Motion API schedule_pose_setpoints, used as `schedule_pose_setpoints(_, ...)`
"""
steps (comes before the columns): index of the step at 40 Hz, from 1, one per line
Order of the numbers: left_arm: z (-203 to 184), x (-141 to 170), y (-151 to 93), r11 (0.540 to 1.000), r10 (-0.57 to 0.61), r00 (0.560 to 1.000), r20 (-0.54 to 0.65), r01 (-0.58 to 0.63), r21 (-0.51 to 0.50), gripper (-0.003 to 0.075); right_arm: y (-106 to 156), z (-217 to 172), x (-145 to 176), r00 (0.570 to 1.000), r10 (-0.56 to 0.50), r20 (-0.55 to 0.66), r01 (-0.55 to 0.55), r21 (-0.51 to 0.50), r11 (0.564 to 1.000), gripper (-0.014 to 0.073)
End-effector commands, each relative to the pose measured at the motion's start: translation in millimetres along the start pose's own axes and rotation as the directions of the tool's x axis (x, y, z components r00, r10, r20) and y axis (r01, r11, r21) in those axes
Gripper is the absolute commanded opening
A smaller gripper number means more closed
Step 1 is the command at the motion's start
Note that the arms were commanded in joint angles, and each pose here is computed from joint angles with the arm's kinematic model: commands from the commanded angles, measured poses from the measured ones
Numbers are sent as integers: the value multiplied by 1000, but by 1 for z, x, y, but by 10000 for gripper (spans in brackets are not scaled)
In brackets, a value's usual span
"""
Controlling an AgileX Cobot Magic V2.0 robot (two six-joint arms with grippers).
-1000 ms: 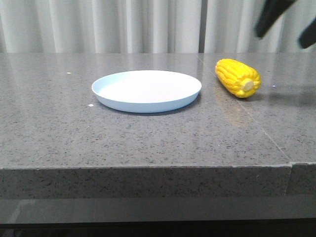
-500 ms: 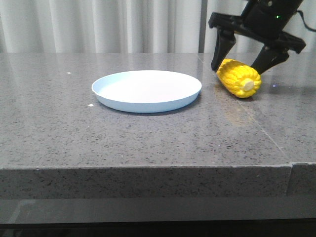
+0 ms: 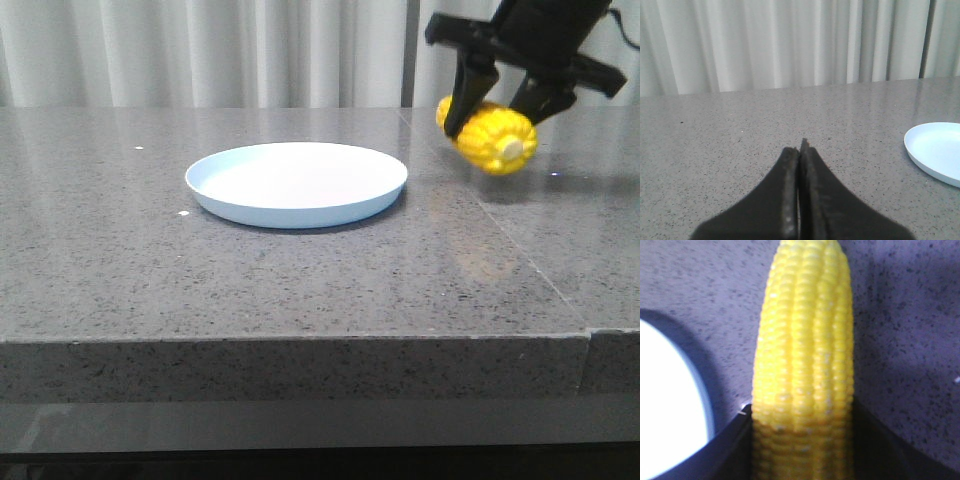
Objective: Place corn on plate with both arms
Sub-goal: 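Lift the corn cob with the right gripper and carry it over the plate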
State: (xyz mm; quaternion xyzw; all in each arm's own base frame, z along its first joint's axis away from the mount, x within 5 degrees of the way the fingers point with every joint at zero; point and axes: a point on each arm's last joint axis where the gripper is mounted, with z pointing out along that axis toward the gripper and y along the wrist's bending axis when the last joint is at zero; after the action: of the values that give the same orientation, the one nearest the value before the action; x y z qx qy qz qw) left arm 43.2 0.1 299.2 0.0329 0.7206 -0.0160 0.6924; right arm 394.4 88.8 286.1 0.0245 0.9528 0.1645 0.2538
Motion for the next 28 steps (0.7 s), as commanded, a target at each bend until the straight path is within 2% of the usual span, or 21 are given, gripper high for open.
schedule_pose_setpoints(1, -2, -15, 0, 1000, 5, 995, 101, -6, 5, -20, 20, -53, -12, 988, -5, 157, 18, -80, 997, 188)
schedule_pose_setpoints(6, -2, -15, 0, 1000, 5, 995, 101, -6, 5, -20, 35, -70, -10, 982, 18, 186, 10, -149, 989, 188)
schedule_pose_setpoints(12, -2, -15, 0, 1000, 5, 995, 101, -6, 5, -20, 56, -70, -4, 985, 41, 165, 0, -237, 972, 188)
schedule_pose_setpoints(22, -2, -15, 0, 1000, 5, 995, 101, -6, 5, -20, 102, -64, 14, 987, -19, 158, 70, -322, 944, 188)
schedule_pose_setpoints(28, -2, -15, 0, 1000, 5, 995, 101, -6, 5, -20, 123, -45, 26, 993, -37, 113, 76, -359, 930, 188)
